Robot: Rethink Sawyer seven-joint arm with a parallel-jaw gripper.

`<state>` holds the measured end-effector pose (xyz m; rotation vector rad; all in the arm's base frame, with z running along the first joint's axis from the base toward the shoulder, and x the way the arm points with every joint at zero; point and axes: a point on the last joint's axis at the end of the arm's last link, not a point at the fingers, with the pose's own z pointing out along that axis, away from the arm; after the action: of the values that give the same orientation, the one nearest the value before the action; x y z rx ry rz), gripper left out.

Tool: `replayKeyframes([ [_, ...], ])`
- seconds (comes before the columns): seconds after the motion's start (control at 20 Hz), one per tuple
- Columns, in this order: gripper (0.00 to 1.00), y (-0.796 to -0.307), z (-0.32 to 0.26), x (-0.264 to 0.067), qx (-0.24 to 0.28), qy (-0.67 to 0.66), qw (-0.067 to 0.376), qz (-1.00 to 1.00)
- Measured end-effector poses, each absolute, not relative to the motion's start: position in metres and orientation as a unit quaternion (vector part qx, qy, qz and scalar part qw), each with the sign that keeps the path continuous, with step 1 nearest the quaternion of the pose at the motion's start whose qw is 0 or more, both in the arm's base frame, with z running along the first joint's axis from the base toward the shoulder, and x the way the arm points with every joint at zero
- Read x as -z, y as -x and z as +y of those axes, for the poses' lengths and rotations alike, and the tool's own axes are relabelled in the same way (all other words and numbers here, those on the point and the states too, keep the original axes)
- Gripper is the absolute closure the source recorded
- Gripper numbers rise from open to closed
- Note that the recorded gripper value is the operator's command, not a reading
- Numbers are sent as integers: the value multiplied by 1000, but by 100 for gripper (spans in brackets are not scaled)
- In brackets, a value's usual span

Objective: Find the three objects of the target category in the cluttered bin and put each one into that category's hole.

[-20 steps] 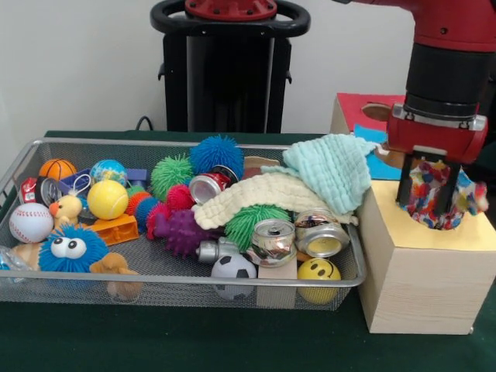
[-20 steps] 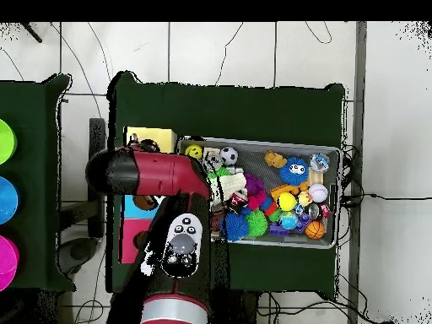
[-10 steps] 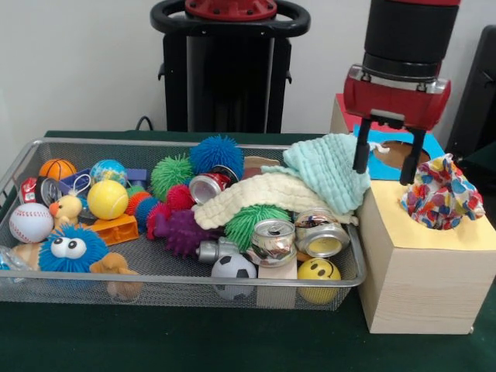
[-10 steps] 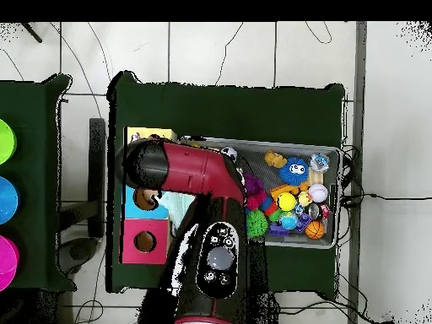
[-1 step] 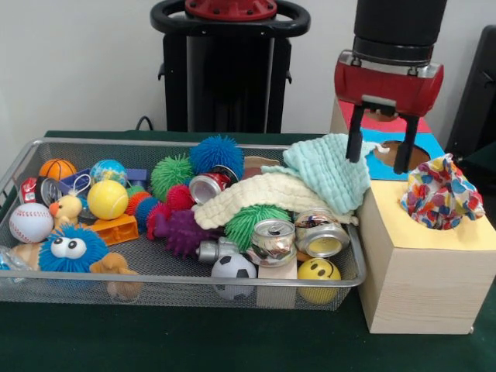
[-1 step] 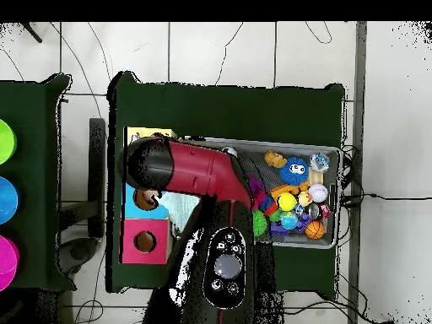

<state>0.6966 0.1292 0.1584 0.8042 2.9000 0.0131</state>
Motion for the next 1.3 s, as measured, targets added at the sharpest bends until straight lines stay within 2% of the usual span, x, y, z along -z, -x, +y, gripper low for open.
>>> replayKeyframes([
  [0.5,0,-672,190,-225,-39,-256,-16,966],
  [0.8,0,-670,199,-230,-42,-252,-16,967],
  [0.85,100,-669,199,-228,-40,-251,-17,967],
  [1.3,100,-666,199,-224,-27,-246,-5,969],
])
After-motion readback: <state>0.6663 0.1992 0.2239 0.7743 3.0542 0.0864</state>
